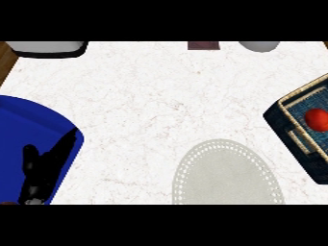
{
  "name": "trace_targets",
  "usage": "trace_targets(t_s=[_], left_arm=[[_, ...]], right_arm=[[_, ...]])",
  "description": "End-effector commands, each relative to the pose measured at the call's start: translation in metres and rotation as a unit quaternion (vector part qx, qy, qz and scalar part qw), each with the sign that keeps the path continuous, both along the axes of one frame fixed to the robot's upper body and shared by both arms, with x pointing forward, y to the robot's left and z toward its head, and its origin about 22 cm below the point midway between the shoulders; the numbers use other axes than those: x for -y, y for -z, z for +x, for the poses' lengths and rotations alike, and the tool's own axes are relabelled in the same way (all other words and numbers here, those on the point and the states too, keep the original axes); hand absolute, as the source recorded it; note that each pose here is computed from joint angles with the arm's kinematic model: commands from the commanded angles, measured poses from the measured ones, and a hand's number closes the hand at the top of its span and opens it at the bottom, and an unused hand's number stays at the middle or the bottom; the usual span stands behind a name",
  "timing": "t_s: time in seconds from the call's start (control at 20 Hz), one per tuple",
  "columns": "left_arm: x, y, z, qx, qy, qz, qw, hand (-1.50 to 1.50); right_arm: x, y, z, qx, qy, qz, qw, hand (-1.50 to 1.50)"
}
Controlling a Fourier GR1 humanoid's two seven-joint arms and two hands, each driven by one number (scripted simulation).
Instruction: Pick the tomato from the placemat and place it in the basket
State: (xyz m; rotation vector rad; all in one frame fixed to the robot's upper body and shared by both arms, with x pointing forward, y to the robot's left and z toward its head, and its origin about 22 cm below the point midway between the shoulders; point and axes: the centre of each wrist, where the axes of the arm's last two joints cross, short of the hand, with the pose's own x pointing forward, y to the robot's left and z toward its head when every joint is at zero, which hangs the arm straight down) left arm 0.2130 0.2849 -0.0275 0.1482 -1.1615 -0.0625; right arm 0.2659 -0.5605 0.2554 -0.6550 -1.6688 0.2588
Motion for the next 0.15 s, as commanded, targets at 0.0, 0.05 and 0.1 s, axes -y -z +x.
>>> trace_targets(t_s=[0.0,0.05,0.1], left_arm=[[-0.013,0.019,0.003,-0.066,-0.017,-0.005,0.9976,0.0],[-0.019,0.017,-0.012,-0.063,-0.012,0.001,0.9979,0.0],[-0.008,0.018,-0.008,-0.056,-0.008,-0.008,0.9983,0.0]], right_arm=[[0.028,-0.023,-0.023,-0.002,0.036,0.013,0.999,-1.5],[0.044,-0.016,-0.042,0.002,0.047,0.015,0.999,-1.5],[0.045,-0.028,-0.041,-0.004,0.05,0.03,0.998,-1.5]])
